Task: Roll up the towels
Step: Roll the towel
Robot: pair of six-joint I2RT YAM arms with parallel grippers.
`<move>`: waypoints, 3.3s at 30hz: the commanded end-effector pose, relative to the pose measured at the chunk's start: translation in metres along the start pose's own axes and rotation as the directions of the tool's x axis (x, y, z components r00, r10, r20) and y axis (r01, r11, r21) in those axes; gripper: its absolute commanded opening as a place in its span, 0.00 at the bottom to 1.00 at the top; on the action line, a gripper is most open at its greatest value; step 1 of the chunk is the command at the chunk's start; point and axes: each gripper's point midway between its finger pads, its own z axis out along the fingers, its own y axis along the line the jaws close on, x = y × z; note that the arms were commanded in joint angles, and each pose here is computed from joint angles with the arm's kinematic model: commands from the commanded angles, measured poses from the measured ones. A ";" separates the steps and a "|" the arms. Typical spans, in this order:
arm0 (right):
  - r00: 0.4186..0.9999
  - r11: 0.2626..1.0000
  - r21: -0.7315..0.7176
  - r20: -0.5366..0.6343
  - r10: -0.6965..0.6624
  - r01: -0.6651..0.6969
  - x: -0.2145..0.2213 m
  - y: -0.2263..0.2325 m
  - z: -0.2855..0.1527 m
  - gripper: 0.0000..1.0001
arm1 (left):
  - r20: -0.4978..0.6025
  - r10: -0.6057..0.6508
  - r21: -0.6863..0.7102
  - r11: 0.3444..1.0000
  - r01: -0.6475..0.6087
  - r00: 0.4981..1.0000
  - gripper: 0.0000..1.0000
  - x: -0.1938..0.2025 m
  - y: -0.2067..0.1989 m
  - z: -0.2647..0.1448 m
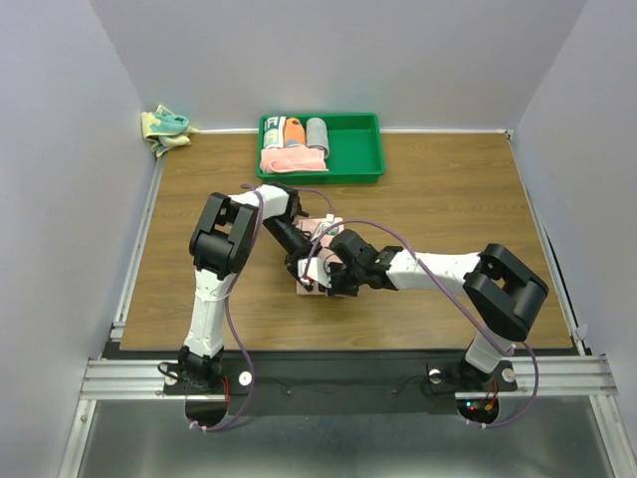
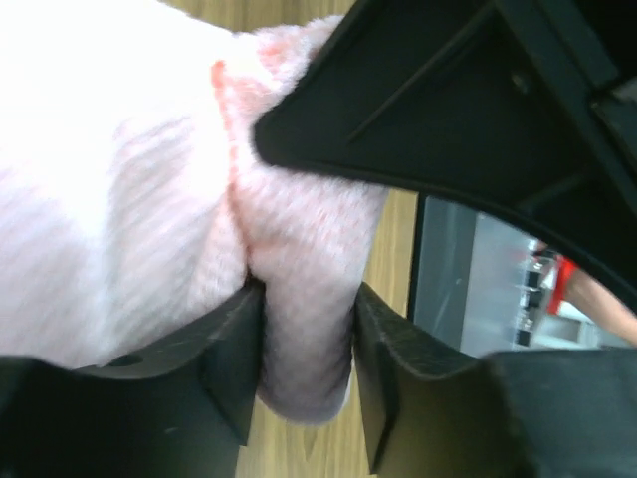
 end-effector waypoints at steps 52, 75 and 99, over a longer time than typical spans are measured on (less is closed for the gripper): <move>0.609 0.190 -0.721 -0.379 0.697 -0.667 0.015 0.043 -0.009 0.06 | -0.526 0.705 -0.598 0.091 -0.796 0.476 0.66 -0.012 -0.033 0.031; 0.647 0.620 -0.395 0.080 0.758 -0.678 -0.002 -0.143 -0.136 0.92 | -0.332 0.567 -0.378 0.653 -0.657 0.754 0.12 0.029 -0.048 0.060; 0.949 0.947 0.098 0.105 0.296 -0.306 -0.042 -0.045 -0.127 0.77 | -0.127 0.111 -0.074 0.990 -0.121 0.986 0.23 0.015 0.027 0.025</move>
